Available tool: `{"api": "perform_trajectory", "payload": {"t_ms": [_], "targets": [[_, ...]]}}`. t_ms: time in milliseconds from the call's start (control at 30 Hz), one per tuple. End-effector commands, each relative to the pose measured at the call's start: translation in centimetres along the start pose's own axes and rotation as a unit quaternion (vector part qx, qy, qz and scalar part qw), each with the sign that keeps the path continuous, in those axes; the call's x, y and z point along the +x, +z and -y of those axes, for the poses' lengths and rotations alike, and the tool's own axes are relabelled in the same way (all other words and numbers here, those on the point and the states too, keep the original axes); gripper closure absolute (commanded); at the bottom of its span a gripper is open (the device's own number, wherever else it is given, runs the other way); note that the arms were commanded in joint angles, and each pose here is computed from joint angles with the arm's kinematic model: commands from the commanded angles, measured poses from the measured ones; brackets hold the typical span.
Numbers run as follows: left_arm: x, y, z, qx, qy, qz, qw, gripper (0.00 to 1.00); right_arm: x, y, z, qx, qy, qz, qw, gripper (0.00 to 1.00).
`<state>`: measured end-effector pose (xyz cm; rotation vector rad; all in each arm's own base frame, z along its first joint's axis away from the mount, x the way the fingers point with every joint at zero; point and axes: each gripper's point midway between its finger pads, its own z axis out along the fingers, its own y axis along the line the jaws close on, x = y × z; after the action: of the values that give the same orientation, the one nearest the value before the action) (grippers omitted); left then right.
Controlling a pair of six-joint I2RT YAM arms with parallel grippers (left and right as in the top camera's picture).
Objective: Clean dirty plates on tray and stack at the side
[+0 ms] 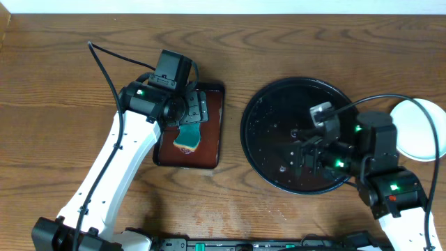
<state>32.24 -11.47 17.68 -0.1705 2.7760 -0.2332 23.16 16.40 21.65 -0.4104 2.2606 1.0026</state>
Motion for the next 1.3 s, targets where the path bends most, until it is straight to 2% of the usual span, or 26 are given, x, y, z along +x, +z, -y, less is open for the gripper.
{"api": "perform_trajectory", "payload": {"t_ms": [0,67,133,200,233,333,467,667,900,1033,1267], "targets": [[-0.6,-0.7,0.3,0.004,0.003,0.011,1.0,0.16,1.0,0.1,0.9,0.034,-0.02,-0.018,0.999,0.01],[-0.6,-0.7,0.3,0.004,0.003,0.011,1.0,0.16,0.7,0.0,1.7,0.055,-0.042,-0.013,0.998,0.01],[-0.6,-0.7,0.3,0.004,0.003,0.011,1.0,0.16,-0.6,-0.3,2.1,0.075,-0.097,0.013,0.992,0.01],[-0.6,-0.7,0.3,0.004,0.003,0.011,1.0,0.16,-2.6,-1.4,2.4,0.113,-0.161,0.061,0.978,0.01],[-0.6,-0.7,0.3,0.004,0.003,0.011,1.0,0.16,-4.1,-3.2,2.7,0.162,-0.206,0.106,0.959,0.01],[-0.6,-0.7,0.3,0.004,0.003,0.011,1.0,0.16,-4.4,-6.0,3.3,0.226,-0.238,0.16,0.931,0.01],[-0.6,-0.7,0.3,0.004,0.003,0.011,1.0,0.16,-2.3,-8.3,4.6,0.275,-0.237,0.204,0.909,0.01],[-0.6,-0.7,0.3,0.004,0.003,0.011,1.0,0.16,1.2,-8.4,7.0,0.299,-0.235,0.238,0.894,0.01],[-0.6,-0.7,0.3,0.004,0.003,0.011,1.0,0.16,2.7,-6.2,8.7,0.286,-0.261,0.294,0.874,0.01],[-0.6,-0.7,0.3,0.004,0.003,0.011,1.0,0.16,2.3,-5.4,9.4,0.281,-0.282,0.342,0.851,0.01],[-0.6,-0.7,0.3,0.004,0.003,0.011,1.0,0.16,3.5,-4.6,10.5,0.288,-0.266,0.31,0.866,0.01]]}}
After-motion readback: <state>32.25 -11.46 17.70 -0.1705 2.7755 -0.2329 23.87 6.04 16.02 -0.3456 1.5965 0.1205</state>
